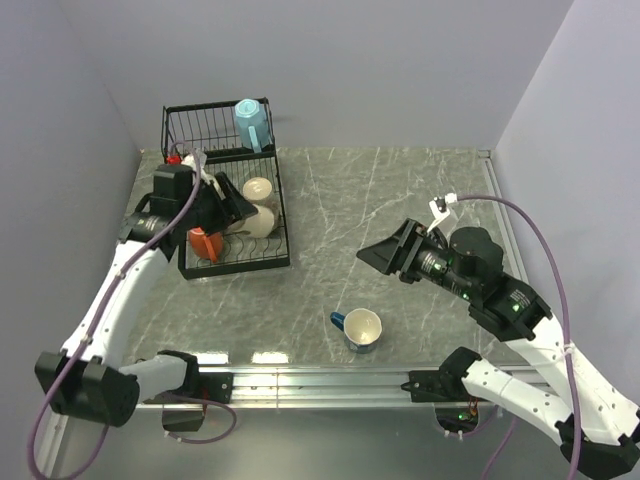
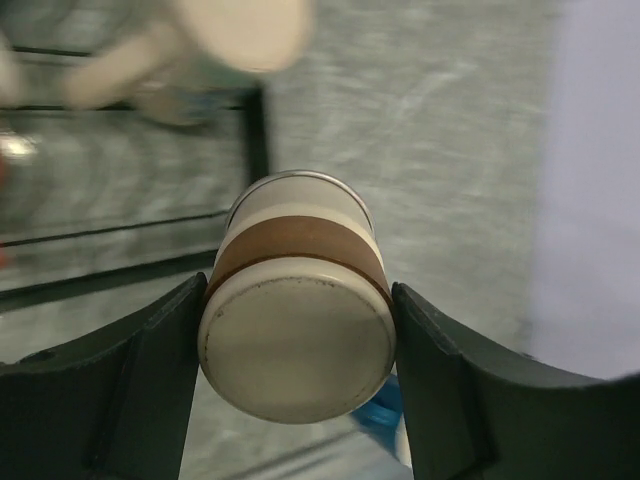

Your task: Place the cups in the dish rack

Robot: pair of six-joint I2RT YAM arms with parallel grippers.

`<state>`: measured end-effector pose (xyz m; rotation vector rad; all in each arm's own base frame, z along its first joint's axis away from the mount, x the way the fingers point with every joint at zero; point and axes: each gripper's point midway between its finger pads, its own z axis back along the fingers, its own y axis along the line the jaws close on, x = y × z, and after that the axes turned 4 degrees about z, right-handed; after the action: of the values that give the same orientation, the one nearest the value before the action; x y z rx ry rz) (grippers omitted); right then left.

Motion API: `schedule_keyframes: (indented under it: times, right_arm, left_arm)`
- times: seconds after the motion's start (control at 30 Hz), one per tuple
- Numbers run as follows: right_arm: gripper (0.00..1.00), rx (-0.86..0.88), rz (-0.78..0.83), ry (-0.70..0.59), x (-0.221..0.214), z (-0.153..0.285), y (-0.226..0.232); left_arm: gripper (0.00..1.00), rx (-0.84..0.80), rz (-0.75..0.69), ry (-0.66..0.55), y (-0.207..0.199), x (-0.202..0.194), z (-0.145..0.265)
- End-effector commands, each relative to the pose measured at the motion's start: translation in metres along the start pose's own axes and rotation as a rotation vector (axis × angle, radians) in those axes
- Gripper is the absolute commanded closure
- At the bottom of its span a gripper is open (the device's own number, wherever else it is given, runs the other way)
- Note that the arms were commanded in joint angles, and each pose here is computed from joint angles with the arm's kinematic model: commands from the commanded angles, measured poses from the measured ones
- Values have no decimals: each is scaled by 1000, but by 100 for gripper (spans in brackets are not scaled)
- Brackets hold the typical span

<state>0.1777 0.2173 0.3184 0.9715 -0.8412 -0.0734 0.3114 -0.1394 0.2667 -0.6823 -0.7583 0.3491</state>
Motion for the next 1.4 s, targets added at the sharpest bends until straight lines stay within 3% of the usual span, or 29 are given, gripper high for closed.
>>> schedule_keyframes:
  times: [0.0,0.23,0.47,0.77,0.8,0.83,0.87,0.9,0.93,0.97,1.23,1.37]
  right_arm:
    - [29,-68,-3,-3,-7,12,-19]
    - [30,-112,-6,13,-17,31,-33]
    - [32,-128,-17,32,-25,38,-38]
    - [33,-119,-35,44,-29,36,-38]
    - [34,-124,-32,55,-31,34,-40]
    - [34,-132,-31,66,-33,32,-42]
    - [34,-137,-30,78,-35,30,-43]
    - [35,-150,-25,100,-39,26,-46]
    - [36,-151,-25,125,-44,22,-49]
    - [36,-156,-26,138,-47,19,-51]
    - [38,-214,-91,194,-70,1,-75]
    - [42,-345,-102,265,-87,-4,-103]
  left_arm:
    - [100,250,-137,-96,52,17,-8]
    - [100,390,-222,-94,84,18,-43]
    - [100,510,-328,-35,97,-14,-84]
    - [100,558,-322,7,114,-31,-104]
    - [96,555,-321,20,116,-34,-105]
    - [78,550,-321,25,115,-36,-104]
    - [67,544,-323,28,116,-38,-104]
    - [59,537,-322,32,116,-39,-103]
    - [45,536,-322,33,116,-40,-103]
    - [40,537,-323,34,117,-41,-102]
    - [16,518,-302,7,102,-32,-84]
    - [12,483,-274,-36,83,-19,-69]
